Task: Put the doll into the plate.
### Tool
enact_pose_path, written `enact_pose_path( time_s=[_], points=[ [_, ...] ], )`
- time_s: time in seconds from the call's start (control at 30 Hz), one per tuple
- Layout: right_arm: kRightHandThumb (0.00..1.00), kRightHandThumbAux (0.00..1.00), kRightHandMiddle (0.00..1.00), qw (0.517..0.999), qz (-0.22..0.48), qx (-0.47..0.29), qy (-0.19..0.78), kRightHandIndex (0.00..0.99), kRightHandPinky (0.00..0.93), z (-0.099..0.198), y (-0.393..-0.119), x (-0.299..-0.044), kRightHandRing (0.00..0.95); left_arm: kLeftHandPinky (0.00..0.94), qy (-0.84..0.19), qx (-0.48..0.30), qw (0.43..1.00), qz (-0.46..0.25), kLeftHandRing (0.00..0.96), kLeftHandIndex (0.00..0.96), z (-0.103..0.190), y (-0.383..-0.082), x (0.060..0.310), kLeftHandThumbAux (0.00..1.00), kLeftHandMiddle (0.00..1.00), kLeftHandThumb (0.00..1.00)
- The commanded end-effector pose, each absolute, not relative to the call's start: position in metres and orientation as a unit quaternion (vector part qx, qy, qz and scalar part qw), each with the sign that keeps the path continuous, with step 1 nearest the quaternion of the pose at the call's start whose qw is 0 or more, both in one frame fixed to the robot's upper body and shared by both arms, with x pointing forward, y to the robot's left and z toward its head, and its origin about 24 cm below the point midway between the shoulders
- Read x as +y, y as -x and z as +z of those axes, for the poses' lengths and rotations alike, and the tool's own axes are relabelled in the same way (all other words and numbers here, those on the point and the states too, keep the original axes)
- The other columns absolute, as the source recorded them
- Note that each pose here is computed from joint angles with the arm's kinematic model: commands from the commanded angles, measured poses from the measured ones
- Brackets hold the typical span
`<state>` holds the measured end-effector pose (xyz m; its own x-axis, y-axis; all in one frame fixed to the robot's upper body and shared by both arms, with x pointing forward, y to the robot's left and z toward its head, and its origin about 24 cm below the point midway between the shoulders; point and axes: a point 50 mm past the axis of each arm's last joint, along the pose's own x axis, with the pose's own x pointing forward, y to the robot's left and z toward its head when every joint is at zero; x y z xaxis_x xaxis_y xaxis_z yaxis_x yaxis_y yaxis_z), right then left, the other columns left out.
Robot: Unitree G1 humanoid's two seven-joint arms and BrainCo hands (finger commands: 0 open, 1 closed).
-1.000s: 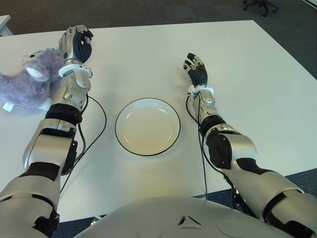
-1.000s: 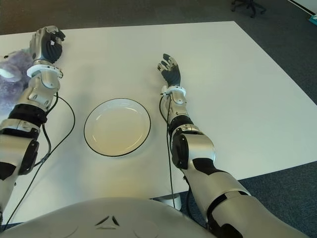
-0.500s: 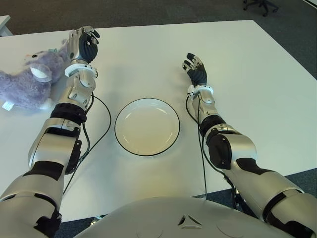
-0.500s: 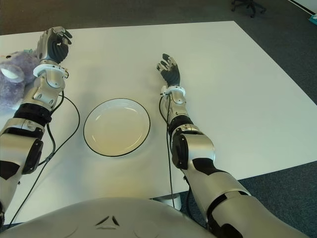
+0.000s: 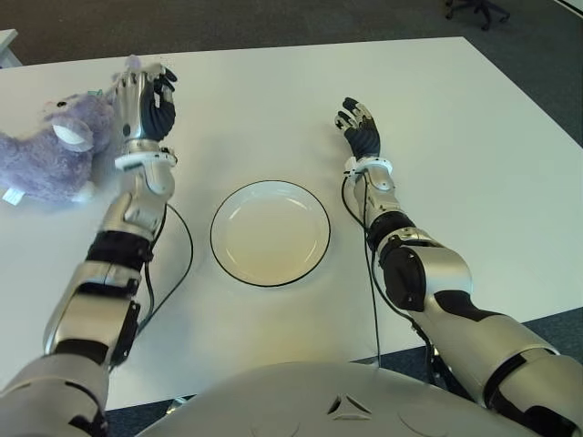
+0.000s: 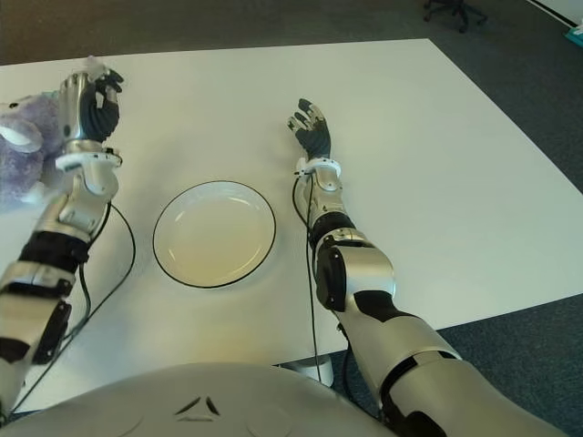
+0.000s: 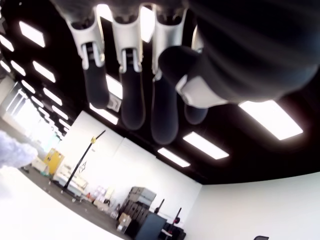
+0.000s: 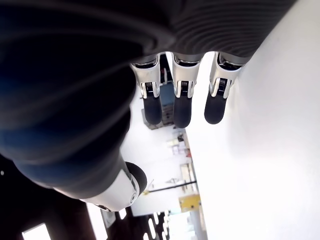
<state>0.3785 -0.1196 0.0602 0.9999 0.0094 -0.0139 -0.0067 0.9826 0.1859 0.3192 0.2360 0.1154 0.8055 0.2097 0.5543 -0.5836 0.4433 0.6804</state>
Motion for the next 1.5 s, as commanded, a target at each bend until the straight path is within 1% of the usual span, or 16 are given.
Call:
enact_pose_path(
  time_s=[0.03, 0.07, 0.1, 0.13, 0.17, 0.27, 0.3, 0.33, 0.37, 0.47, 0.5, 0.6, 0.77, 1.0, 1.2, 1.5],
  points=[
    [0.570, 0.854, 0.125, 0.991, -0.006, 0.084, -0.104, 0.171, 0.143, 0.025, -0.363, -0.121, 0.119, 0.393, -0.478, -0.212, 0.806, 0.277, 0.429, 0.392, 0.115, -0.296, 0.244, 0.665, 0.498, 0.835],
    [0.570, 0.854, 0.125, 0.991, -0.006, 0.086, -0.106, 0.172, 0.143, 0.025, -0.363, -0.121, 0.119, 0.380, -0.485, -0.208, 0.800, 0.285, 0.416, 0.391, 0.114, -0.289, 0.249, 0.666, 0.492, 0.833],
    [0.571, 0.855, 0.127, 0.990, -0.006, 0.086, -0.107, 0.173, 0.146, 0.024, -0.363, -0.121, 0.120, 0.313, -0.490, -0.206, 0.795, 0.291, 0.355, 0.406, 0.114, -0.285, 0.253, 0.682, 0.381, 0.740],
    [0.572, 0.855, 0.127, 0.990, -0.006, 0.087, -0.108, 0.174, 0.147, 0.024, -0.363, -0.121, 0.120, 0.302, -0.498, -0.201, 0.790, 0.297, 0.345, 0.408, 0.113, -0.279, 0.258, 0.684, 0.362, 0.725],
    [0.574, 0.855, 0.128, 0.990, -0.006, 0.088, -0.108, 0.174, 0.146, 0.024, -0.362, -0.121, 0.121, 0.261, -0.502, -0.198, 0.787, 0.300, 0.303, 0.409, 0.113, -0.275, 0.262, 0.687, 0.326, 0.711],
    [0.577, 0.855, 0.129, 0.990, -0.006, 0.090, -0.109, 0.175, 0.144, 0.022, -0.361, -0.121, 0.121, 0.219, -0.523, -0.181, 0.773, 0.311, 0.256, 0.408, 0.111, -0.260, 0.273, 0.689, 0.283, 0.705],
    [0.580, 0.853, 0.132, 0.990, -0.006, 0.091, -0.110, 0.175, 0.143, 0.022, -0.361, -0.121, 0.122, 0.190, -0.531, -0.176, 0.767, 0.314, 0.213, 0.267, 0.110, -0.256, 0.275, 0.468, 0.233, 0.635],
    [0.581, 0.852, 0.133, 0.990, -0.006, 0.091, -0.110, 0.176, 0.143, 0.022, -0.361, -0.121, 0.122, 0.185, -0.539, -0.171, 0.761, 0.317, 0.206, 0.243, 0.109, -0.252, 0.276, 0.430, 0.224, 0.623],
    [0.587, 0.850, 0.134, 0.990, -0.005, 0.092, -0.110, 0.176, 0.142, 0.021, -0.361, -0.121, 0.122, 0.168, -0.544, -0.167, 0.757, 0.319, 0.187, 0.219, 0.109, -0.249, 0.277, 0.394, 0.205, 0.596],
    [0.595, 0.847, 0.137, 0.990, -0.004, 0.093, -0.107, 0.176, 0.141, 0.021, -0.361, -0.121, 0.123, 0.141, -0.564, -0.152, 0.742, 0.327, 0.166, 0.204, 0.107, -0.237, 0.279, 0.368, 0.184, 0.560],
    [0.595, 0.842, 0.136, 0.990, -0.004, 0.094, -0.106, 0.177, 0.137, 0.020, -0.360, -0.121, 0.122, 0.111, -0.570, -0.147, 0.738, 0.329, 0.138, 0.182, 0.107, -0.232, 0.279, 0.342, 0.161, 0.521],
    [0.594, 0.834, 0.134, 0.990, -0.002, 0.096, -0.103, 0.177, 0.135, 0.020, -0.360, -0.120, 0.120, 0.065, -0.589, -0.129, 0.726, 0.330, 0.097, 0.138, 0.101, -0.218, 0.278, 0.315, 0.123, 0.470],
    [0.588, 0.825, 0.131, 0.990, 0.001, 0.100, -0.101, 0.180, 0.131, 0.019, -0.360, -0.119, 0.118, 0.057, -0.610, -0.099, 0.715, 0.326, 0.064, 0.093, 0.096, -0.208, 0.276, 0.304, 0.081, 0.447],
    [0.584, 0.820, 0.136, 0.990, 0.003, 0.100, -0.099, 0.191, 0.132, 0.020, -0.360, -0.118, 0.119, 0.040, -0.629, -0.073, 0.703, 0.325, 0.026, 0.028, 0.099, -0.196, 0.274, 0.282, 0.032, 0.435],
    [0.580, 0.827, 0.127, 0.990, 0.007, 0.099, -0.099, 0.195, 0.129, 0.020, -0.360, -0.117, 0.114, 0.000, -0.644, -0.059, 0.685, 0.336, 0.003, 0.024, 0.102, -0.188, 0.271, 0.264, 0.017, 0.425],
    [0.575, 0.829, 0.116, 0.991, 0.010, 0.098, -0.091, 0.181, 0.136, 0.020, -0.360, -0.118, 0.107, 0.000, -0.678, -0.025, 0.642, 0.358, 0.000, 0.020, 0.102, -0.186, 0.267, 0.244, 0.023, 0.405]
  ],
)
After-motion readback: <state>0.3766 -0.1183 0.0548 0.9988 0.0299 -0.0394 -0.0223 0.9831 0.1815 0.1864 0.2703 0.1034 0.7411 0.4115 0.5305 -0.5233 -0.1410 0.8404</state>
